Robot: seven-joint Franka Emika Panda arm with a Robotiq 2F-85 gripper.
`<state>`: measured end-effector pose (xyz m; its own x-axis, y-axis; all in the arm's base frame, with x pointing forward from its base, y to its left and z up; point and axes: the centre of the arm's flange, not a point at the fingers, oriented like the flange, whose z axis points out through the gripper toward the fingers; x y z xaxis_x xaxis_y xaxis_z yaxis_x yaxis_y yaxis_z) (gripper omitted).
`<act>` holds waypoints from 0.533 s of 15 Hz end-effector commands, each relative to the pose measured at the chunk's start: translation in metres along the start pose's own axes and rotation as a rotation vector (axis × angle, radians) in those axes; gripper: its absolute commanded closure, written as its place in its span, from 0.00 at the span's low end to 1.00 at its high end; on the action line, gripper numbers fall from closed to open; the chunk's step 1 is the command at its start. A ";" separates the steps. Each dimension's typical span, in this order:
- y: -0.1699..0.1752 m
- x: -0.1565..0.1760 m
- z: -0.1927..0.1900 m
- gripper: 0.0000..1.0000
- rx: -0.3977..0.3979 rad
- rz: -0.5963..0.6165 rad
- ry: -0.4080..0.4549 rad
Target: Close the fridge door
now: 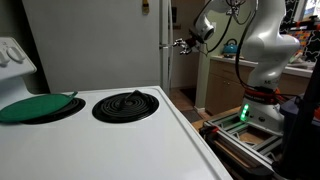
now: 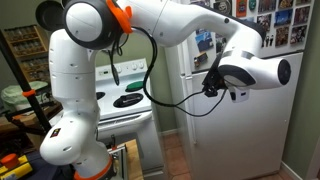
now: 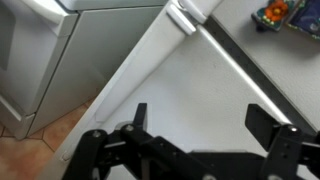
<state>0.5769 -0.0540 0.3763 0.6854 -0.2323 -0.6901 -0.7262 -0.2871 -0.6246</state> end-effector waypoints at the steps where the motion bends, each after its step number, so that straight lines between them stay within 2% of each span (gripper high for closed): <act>1: 0.016 -0.046 -0.035 0.00 -0.141 -0.142 0.020; 5: 0.025 -0.087 -0.065 0.00 -0.266 -0.316 0.037; 8: 0.027 -0.108 -0.078 0.00 -0.313 -0.426 0.063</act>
<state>0.5183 -0.1040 0.4517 0.8841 -0.1278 -0.4496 -0.4329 -0.5866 -0.6845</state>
